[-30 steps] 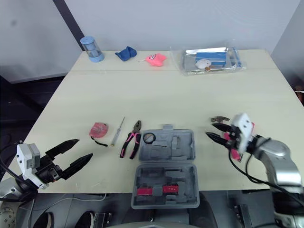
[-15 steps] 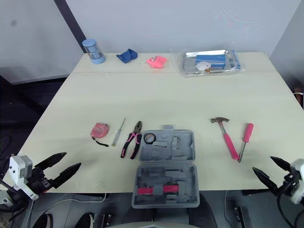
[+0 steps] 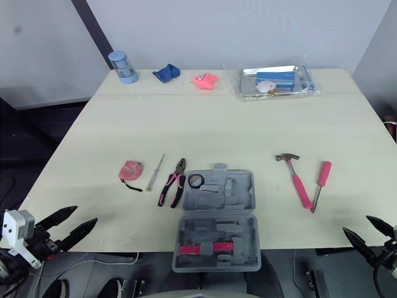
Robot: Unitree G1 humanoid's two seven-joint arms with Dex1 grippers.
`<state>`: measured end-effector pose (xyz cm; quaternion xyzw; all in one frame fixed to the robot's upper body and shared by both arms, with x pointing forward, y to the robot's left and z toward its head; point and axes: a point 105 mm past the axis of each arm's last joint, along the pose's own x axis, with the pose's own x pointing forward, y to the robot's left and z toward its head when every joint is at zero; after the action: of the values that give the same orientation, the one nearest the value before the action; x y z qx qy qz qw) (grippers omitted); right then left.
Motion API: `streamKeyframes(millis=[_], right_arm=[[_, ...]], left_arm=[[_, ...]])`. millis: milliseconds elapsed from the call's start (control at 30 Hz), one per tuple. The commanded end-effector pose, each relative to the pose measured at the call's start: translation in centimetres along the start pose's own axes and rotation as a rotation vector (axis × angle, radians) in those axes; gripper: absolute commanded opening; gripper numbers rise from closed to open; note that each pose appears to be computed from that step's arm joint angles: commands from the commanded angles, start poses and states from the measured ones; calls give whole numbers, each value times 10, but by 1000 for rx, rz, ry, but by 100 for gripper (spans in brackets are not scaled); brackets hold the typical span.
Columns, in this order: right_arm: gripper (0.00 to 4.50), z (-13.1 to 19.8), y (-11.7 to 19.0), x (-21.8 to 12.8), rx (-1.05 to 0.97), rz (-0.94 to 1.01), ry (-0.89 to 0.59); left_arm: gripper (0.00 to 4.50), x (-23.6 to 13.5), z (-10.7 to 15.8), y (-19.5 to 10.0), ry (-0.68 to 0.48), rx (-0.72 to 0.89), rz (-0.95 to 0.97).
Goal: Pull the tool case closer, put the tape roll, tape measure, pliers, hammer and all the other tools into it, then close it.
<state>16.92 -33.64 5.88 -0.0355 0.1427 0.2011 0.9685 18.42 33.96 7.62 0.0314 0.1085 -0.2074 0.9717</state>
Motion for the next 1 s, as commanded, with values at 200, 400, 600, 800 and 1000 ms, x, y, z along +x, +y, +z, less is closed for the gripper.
streamKeyframes(millis=[200,400,600,800,1000], right_arm=[[443,62,51,34,-107,330,-120],[443,97,84,52,-229,551,-158],[443,125,118,63,-310,768,-197],[443,147,139,77,-371,895,-284],[443,152,138,84,-386,902,-304]], left_arm=[[450,36,16,3,-13,2,175],[450,59,15,6,15,-42,310],[450,84,13,3,51,-65,427],[450,104,6,2,85,-102,496],[450,122,-2,-3,130,-122,497]])
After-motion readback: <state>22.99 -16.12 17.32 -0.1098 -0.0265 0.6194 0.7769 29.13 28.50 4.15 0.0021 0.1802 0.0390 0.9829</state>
